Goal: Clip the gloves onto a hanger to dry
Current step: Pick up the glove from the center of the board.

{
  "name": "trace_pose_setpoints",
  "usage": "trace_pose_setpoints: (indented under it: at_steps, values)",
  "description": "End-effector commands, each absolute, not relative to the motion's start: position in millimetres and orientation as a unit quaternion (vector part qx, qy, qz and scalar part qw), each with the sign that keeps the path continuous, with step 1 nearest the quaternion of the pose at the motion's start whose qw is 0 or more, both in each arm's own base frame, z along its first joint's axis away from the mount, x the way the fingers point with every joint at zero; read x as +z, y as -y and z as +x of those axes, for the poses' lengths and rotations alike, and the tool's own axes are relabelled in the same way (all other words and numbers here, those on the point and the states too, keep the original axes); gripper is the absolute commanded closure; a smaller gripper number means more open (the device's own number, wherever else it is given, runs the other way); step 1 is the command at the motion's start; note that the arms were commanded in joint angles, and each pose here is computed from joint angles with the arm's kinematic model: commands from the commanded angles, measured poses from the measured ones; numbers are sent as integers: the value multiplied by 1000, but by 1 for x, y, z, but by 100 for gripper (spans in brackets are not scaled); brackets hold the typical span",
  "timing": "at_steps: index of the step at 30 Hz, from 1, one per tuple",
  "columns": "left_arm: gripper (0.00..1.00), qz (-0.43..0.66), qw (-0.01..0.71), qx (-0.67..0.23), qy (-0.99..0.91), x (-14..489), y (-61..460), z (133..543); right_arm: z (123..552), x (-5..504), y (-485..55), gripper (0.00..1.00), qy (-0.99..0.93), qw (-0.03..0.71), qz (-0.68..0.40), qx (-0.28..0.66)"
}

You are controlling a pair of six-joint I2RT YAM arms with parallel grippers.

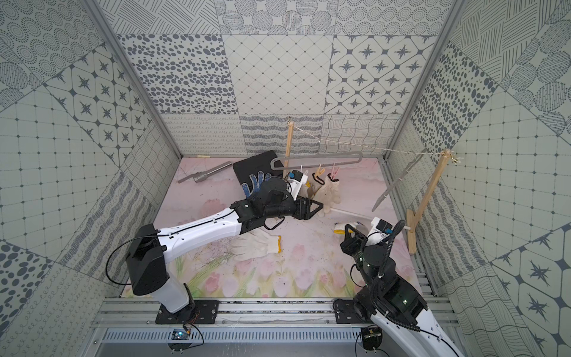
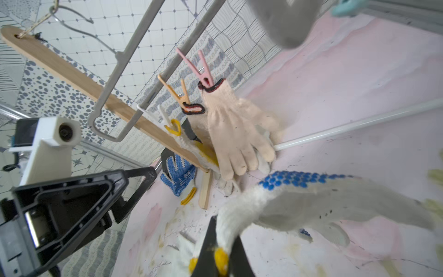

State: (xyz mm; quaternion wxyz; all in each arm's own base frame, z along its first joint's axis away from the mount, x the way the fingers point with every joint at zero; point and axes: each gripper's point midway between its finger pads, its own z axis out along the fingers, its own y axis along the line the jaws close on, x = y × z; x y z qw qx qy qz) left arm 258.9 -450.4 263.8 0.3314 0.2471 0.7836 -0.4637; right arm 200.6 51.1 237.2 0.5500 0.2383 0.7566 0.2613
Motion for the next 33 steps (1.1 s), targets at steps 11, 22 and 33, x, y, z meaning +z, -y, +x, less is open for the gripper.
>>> trace_pose_setpoints:
  at_steps: [11, 22, 33]
  values:
    - [34, 457, 455, -518, -562, 306, 471, 219, 202, 274, -24, 100, -780, 553, 243, 165]
    - [34, 459, 453, -534, -547, 313, 469, 213, 232, 253, -14, 100, -788, 478, 296, 251]
    - [12, 492, 435, -531, -535, 307, 493, 219, 248, 217, 50, 100, -664, 409, 411, 473]
